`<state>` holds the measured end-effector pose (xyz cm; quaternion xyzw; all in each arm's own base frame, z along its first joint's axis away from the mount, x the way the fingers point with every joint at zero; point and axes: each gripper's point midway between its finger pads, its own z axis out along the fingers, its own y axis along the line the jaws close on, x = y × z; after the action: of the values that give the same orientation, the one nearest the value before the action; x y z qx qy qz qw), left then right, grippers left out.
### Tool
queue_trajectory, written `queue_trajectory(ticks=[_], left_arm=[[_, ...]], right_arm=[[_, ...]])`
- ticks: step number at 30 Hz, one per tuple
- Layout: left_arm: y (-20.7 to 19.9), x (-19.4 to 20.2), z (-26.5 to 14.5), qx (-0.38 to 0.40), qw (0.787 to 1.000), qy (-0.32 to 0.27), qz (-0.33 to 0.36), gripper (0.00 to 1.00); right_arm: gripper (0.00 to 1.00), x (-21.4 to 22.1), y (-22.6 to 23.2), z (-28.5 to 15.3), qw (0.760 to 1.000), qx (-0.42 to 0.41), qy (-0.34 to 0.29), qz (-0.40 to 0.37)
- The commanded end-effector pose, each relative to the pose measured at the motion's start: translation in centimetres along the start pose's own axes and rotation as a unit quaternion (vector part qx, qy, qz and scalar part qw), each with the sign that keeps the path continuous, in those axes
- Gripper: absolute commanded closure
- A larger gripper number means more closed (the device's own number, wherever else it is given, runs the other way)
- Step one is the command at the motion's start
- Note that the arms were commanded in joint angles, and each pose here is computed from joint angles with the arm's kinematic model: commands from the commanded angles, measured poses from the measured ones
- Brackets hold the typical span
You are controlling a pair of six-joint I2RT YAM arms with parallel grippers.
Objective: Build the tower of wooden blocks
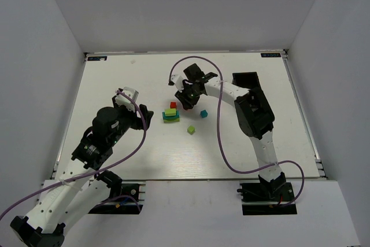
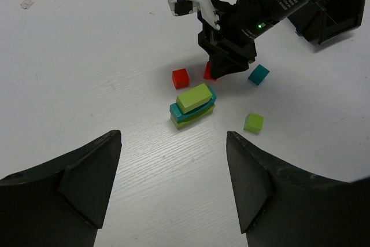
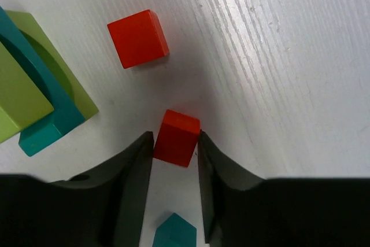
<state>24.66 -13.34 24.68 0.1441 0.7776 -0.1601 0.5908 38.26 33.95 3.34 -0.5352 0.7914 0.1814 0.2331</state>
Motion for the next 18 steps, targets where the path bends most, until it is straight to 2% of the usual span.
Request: queue_trajectory(ticks=[1, 4, 8, 13, 18], left_arm=[[0.0, -0.6, -0.3, 0.001, 1.0, -0.01, -0.005, 0.17], [0.0, -0.6, -0.3, 0.001, 1.0, -0.01, -0.005, 0.17], [0.0, -0.6, -0.3, 0.001, 1.0, -0.01, -0.005, 0.17], [0.0, -0.8, -0.4, 0.002, 1.0, -0.014, -0.005, 0.17], [0.0, -0.8, -0.4, 0.002, 1.0, -0.014, -0.005, 0.17]], right_arm=[[0.66, -1.3, -0.4, -0.4, 1.0, 0.01, -0.014, -0.001], [0.82, -1.5, -0.6, -1.0, 1.0, 0.018, -0.014, -0.007], [0.93, -2.5, -1.5, -2.6, 0.998, 0.049, -0.023, -0.029], [0.96, -4.9, -2.3, -6.7, 0.99, 0.095, -0.055, -0.094], [0.97, -6.6, -0.6, -8.6, 0.98, 0.047, -0.08, -0.176]])
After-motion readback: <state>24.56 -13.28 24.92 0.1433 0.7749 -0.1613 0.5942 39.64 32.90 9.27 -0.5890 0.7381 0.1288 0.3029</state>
